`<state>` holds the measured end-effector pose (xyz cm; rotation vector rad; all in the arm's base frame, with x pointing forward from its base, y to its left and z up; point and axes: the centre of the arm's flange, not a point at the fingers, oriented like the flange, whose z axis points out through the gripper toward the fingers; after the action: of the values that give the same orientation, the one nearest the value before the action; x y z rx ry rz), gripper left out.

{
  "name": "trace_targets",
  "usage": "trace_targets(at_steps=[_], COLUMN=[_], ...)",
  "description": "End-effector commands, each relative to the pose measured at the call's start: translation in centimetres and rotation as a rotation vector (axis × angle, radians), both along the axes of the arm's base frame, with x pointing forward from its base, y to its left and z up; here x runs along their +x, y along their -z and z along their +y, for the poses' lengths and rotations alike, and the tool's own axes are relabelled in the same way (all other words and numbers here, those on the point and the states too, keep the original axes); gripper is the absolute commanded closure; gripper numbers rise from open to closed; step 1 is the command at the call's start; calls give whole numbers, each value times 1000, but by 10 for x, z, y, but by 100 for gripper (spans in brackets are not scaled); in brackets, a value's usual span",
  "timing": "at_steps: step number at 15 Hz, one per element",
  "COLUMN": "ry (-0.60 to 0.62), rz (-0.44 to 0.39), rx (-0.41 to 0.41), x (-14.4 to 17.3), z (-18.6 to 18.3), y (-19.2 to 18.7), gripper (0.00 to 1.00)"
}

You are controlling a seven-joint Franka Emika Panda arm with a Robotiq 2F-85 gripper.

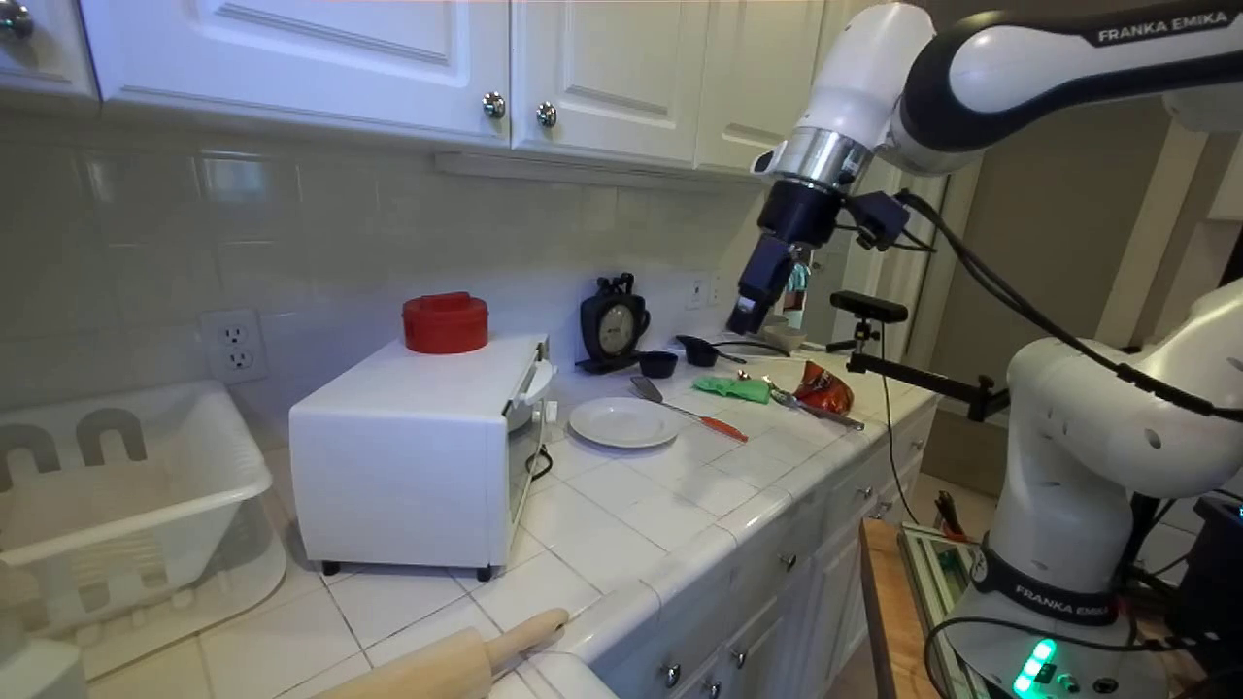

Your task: Open the oven

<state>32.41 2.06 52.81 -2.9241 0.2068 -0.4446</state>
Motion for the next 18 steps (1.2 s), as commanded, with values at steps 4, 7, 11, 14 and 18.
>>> trace_targets(at_steps=[4, 7, 11, 14, 18], ry=[326, 477, 612, 494, 439], rz=[-179, -239, -203, -163, -124], rx=[39, 45, 45, -40, -138], x=[82, 107, 132, 144, 159], z=[-13, -18, -21, -17, -17], y=[13, 13, 21, 24, 26], gripper=[0, 0, 0, 0, 0])
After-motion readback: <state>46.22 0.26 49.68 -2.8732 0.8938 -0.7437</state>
